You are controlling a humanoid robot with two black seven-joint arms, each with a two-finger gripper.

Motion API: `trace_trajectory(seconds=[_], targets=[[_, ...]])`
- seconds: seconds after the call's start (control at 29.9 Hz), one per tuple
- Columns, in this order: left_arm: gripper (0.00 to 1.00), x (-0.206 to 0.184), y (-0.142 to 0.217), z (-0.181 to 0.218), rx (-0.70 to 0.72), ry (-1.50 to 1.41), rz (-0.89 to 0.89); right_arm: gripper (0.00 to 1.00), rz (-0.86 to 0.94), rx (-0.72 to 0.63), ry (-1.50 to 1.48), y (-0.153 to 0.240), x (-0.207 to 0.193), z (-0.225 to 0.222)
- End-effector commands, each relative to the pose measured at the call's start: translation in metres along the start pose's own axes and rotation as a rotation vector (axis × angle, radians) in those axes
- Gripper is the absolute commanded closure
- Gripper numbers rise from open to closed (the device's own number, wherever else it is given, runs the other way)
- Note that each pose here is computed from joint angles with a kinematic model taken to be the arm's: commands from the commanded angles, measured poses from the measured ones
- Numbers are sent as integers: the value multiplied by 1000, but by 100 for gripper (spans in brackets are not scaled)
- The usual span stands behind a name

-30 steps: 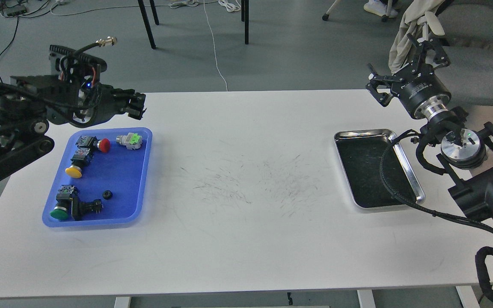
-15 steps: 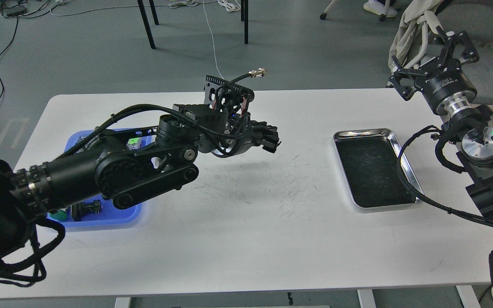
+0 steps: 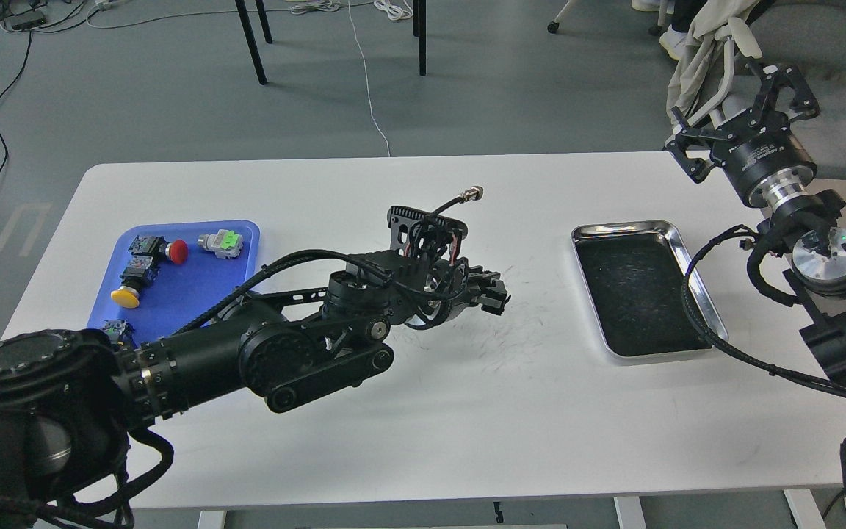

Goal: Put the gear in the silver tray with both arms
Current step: 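Lower the gear onto the table center and open the left gripper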

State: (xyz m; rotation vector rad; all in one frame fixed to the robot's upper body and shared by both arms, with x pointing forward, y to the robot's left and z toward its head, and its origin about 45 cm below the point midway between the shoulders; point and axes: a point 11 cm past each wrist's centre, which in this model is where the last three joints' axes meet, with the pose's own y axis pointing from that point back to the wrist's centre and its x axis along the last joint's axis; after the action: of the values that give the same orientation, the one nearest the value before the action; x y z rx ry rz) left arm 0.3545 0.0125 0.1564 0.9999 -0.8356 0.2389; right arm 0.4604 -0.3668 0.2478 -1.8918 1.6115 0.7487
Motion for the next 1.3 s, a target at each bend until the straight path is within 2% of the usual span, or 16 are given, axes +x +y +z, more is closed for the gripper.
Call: trace_trajectory(seconds=[0.0,0.84,0.97,1.04,1.07,1.2,1.24,1.27], targets=[[97,-14,-1,1,-12,16,-19,1,9,17,-3,2,3,-4],[91,-46,-4,5,-51,79,-41,1,24,12,20,7,10,-5],[88,-47,-4,5,-58,83,-41,1,23,13,21,7,10,-6],[79,-46,-4,5,-59,82,-39,1,25,13,21,7,11,-6],[70,-46,-4,5,-59,83,-37,1,26,12,21,8,11,-6],[25,-45,-4,8,-89,99,-30,1,27,12,21,8,12,-6],[15,-43,-4,9,-96,106,-13,1,27,12,21,8,12,-6],[10,-40,-4,10,-101,117,13,1,27,12,21,8,12,-6]])
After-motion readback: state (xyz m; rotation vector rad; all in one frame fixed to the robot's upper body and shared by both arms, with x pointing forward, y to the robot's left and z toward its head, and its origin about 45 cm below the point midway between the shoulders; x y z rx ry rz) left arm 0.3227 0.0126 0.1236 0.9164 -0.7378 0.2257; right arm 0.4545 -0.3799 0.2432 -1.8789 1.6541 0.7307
